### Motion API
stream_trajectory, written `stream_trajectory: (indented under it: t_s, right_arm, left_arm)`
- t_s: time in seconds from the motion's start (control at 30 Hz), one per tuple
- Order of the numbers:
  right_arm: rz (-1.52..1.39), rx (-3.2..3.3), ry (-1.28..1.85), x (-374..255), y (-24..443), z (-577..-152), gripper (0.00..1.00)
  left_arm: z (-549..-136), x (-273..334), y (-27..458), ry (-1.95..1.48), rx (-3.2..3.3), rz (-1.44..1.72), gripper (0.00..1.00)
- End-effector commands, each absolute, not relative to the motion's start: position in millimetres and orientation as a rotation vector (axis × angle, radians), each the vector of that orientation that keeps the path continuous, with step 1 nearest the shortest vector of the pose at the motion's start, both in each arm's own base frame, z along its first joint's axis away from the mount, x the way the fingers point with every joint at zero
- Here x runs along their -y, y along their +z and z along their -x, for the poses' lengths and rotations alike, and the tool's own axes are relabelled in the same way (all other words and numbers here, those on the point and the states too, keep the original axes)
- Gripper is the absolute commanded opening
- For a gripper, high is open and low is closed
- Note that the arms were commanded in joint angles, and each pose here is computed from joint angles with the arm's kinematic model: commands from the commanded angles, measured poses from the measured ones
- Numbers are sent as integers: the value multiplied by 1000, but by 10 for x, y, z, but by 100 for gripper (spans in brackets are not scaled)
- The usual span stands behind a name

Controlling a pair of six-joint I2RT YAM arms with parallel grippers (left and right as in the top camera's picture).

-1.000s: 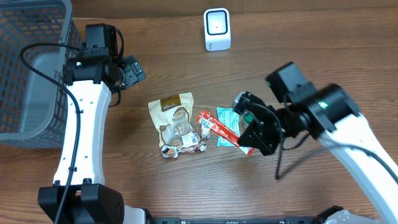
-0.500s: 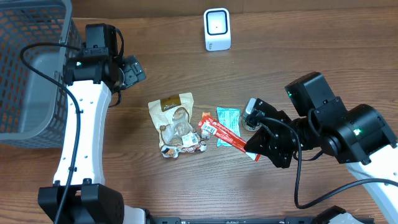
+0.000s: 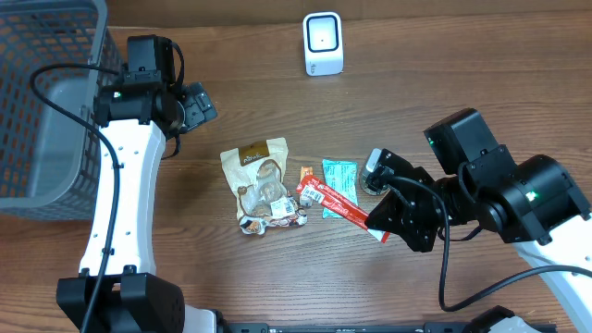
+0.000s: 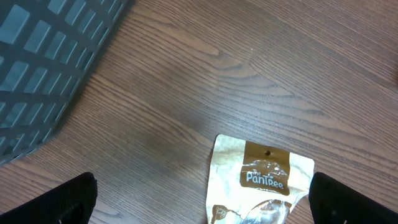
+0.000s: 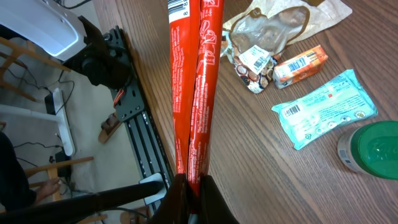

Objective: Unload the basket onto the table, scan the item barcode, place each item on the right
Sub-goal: 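Pull the red stick out of the bag and lift it right, then carry the red stick up to the white barcode scanner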

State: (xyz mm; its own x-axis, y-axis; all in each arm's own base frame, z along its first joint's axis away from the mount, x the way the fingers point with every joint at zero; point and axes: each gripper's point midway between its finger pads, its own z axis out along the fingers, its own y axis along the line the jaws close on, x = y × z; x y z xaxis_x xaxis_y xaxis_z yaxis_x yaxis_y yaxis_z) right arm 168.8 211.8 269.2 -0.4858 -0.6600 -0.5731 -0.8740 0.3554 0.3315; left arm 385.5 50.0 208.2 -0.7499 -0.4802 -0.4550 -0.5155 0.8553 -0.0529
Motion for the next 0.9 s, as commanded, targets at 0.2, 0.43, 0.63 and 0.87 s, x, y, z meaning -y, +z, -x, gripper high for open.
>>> stream_trajectory:
  t_s: [0.2, 0.43, 0.63, 0.87]
  right_arm:
    - [1237, -2364, 751, -2066, 2602, -1906, 4]
    - [1069, -2509, 647, -2046, 2393, -2199, 4]
    - [872, -2690, 527, -1980, 2093, -2435, 4]
    - [694, -2767, 285, -1817, 1834, -2772, 4]
  left_arm:
    - [-3847, -527, 2170, 120, -2542, 727, 100]
    - [-3849, -525, 2172, 119, -2541, 727, 100]
    - [-3849, -527, 2172, 120, -2541, 727, 100]
    - [-3849, -524, 2172, 119, -2542, 726, 100]
